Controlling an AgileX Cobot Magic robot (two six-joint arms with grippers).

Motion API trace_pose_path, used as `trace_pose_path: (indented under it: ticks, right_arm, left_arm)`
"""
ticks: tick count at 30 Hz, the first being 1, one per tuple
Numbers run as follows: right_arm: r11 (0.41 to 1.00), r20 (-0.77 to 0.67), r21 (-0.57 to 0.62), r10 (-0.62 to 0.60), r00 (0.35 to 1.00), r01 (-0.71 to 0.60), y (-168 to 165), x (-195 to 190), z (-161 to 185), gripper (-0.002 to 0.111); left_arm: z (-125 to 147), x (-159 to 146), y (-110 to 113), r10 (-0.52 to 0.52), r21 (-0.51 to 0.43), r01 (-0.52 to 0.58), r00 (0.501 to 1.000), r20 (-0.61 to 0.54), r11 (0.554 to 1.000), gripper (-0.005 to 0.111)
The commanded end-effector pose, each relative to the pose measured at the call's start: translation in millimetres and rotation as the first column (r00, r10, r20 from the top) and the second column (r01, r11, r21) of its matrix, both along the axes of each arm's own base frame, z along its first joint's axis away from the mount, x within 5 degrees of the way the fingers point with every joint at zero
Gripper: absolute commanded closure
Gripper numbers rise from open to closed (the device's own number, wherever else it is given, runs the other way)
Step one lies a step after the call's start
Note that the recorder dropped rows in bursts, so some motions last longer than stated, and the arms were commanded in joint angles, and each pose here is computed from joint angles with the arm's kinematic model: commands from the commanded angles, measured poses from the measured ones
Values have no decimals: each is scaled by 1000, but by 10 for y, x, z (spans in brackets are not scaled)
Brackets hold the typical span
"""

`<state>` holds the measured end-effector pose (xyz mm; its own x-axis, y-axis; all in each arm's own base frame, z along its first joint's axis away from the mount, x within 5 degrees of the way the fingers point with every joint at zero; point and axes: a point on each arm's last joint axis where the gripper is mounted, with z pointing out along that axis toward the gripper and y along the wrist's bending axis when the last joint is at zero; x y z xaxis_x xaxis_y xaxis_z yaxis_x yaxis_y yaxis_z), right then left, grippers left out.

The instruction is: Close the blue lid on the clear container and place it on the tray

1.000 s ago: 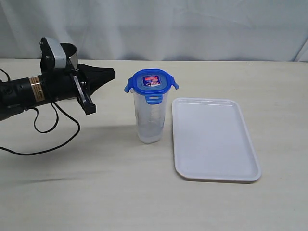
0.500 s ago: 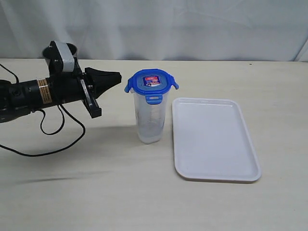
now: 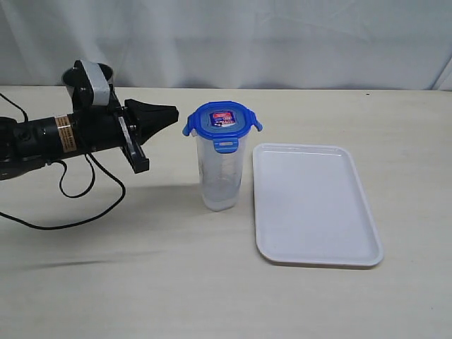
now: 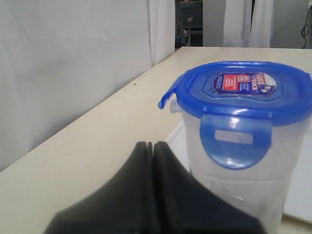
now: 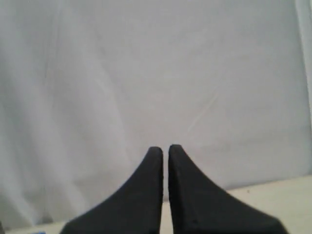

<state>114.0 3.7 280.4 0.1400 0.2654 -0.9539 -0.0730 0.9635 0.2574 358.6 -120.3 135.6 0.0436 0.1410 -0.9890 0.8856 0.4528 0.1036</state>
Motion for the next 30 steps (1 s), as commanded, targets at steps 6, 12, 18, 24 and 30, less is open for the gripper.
trace_pose_path:
  ticks: [6,12,18,24,30]
  right_arm:
    - [929,-413,-167,239,879,-331,410,1097,-331,104]
    - [724,-385,-97,605,697,-683,499,1563,-400,104]
    - [584,-356,-91,737,574,-807,419,1735,-823,104]
    - [476,-316,-117,814,487,-871,476,1716,-967,104]
    - [408,-365,-114,831,420,-906,493,1670,-1066,104]
  left_arm:
    - [-10,13,-8,5,14,-5,1000,-9,1000,107]
    - [-17,23,-5,12,25,-11,1000,-12,1000,107]
    - [-10,11,-12,-4,19,4,1000,-6,1000,107]
    - [-17,-14,-49,-31,30,31,1000,-5,999,107]
    - [-9,-33,-143,-39,28,39,999,12,999,107]
